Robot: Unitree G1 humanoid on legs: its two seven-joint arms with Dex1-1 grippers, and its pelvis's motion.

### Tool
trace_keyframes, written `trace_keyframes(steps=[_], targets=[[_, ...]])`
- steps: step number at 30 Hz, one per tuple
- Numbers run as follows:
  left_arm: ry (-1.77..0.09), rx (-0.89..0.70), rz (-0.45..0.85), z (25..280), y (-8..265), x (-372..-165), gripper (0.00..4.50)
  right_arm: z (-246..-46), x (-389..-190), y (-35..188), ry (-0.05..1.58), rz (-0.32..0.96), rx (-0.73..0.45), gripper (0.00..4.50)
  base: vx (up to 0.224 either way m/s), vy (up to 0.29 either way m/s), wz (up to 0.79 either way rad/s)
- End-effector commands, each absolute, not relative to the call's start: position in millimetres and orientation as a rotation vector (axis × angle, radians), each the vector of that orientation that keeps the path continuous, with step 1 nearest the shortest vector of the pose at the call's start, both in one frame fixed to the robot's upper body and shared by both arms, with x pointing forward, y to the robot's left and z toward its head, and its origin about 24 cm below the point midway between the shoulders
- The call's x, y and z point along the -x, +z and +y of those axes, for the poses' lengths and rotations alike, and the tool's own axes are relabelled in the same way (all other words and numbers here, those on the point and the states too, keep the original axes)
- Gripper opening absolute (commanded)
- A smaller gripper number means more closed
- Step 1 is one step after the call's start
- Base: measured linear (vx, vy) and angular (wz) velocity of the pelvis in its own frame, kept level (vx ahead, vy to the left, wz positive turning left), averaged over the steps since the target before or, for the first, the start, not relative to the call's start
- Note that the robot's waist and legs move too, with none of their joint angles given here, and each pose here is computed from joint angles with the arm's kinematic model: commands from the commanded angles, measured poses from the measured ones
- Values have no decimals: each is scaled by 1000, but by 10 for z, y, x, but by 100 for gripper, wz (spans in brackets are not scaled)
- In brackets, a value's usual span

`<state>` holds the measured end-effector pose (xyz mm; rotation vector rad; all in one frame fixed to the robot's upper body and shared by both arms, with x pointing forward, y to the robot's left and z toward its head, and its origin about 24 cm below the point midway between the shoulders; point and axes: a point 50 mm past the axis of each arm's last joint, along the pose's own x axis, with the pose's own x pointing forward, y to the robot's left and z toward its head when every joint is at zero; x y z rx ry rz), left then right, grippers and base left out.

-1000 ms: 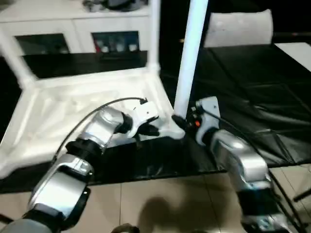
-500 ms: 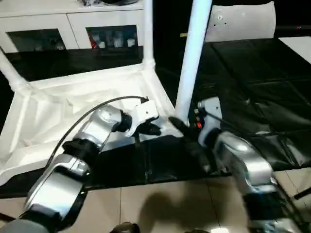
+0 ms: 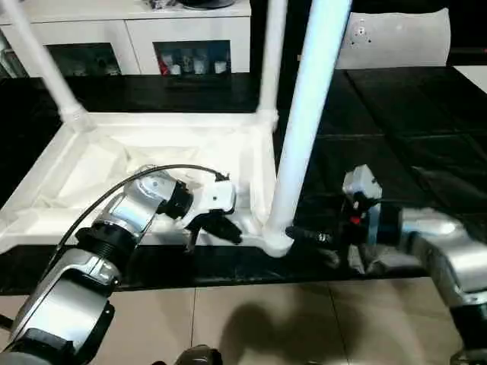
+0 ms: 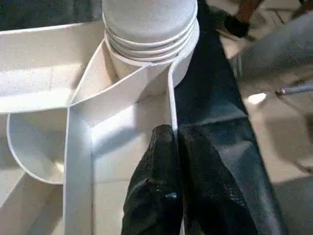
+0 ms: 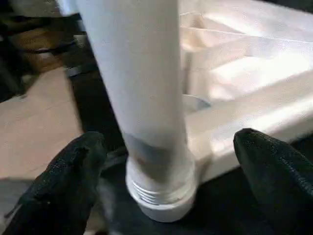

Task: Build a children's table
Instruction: Rotate leg to tighten

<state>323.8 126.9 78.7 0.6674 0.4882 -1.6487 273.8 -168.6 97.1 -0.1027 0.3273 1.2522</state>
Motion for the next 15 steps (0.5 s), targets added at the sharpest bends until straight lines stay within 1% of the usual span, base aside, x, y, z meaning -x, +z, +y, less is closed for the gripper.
trace_keyframes(steps=[1, 3, 6, 7, 8, 11, 12, 15], targets=[[-1746, -709, 507, 1205, 768, -3169, 0, -1639, -2731, 985, 1330, 331, 102, 448, 0, 0, 0], [-1761, -716, 512, 1194, 767, -3155, 0, -1611, -2737, 971, 1352, 336, 98, 413, 0, 0, 0], [-1773, -727, 512, 1183, 768, -3138, 0, -1593, -2746, 951, 1370, 346, 91, 409, 0, 0, 0], [-1775, -727, 513, 1181, 769, -3134, 0, -1593, -2747, 949, 1373, 348, 88, 383, 0, 0, 0], [-1780, -727, 512, 1179, 770, -3129, 0, -1587, -2746, 948, 1381, 350, 83, 372, 0, 0, 0], [-1787, -726, 511, 1173, 774, -3117, 0, -1569, -2735, 945, 1415, 368, 81, 362, 0, 0, 0], [-1789, -728, 512, 1173, 776, -3112, 0, -1569, -2734, 943, 1423, 372, 83, 332, 0, 0, 0], [-1791, -731, 517, 1181, 779, -3109, 0, -1574, -2731, 938, 1438, 383, 74, 322, 0, 0, 0]])
